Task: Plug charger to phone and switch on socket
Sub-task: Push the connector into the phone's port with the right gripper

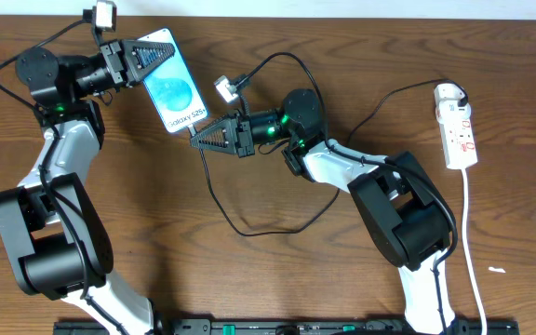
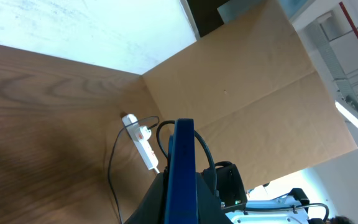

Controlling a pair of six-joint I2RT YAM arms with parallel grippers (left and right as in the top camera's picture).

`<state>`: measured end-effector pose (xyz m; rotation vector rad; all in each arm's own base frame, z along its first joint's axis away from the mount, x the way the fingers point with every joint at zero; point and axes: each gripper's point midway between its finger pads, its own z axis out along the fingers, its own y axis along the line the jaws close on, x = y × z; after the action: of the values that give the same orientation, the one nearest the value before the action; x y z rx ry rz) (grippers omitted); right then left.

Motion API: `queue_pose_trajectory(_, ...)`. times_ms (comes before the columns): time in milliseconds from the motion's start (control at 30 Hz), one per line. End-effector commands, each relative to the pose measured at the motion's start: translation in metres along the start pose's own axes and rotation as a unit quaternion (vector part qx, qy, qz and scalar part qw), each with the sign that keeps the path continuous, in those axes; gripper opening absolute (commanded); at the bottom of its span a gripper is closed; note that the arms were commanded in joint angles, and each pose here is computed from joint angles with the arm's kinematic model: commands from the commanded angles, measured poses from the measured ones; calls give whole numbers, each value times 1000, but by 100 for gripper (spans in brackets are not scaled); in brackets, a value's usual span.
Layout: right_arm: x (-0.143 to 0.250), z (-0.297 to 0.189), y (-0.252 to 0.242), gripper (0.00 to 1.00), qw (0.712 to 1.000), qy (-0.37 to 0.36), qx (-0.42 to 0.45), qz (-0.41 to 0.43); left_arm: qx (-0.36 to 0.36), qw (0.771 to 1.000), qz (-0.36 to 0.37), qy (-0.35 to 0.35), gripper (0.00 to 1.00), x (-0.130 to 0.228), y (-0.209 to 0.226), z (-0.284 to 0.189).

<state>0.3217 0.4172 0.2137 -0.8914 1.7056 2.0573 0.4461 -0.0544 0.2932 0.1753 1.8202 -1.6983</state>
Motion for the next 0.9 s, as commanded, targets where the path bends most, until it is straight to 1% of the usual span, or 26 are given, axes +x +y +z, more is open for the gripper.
queue_pose_trajectory(0,-21,-4,-3,1,999,-44,17,-8,7,1000,15,25,7,10,-9,3)
queue_pose_trajectory(867,-34,-11,-10,1,996,-79,32,14,7,1000,16,25,7,10,-9,3)
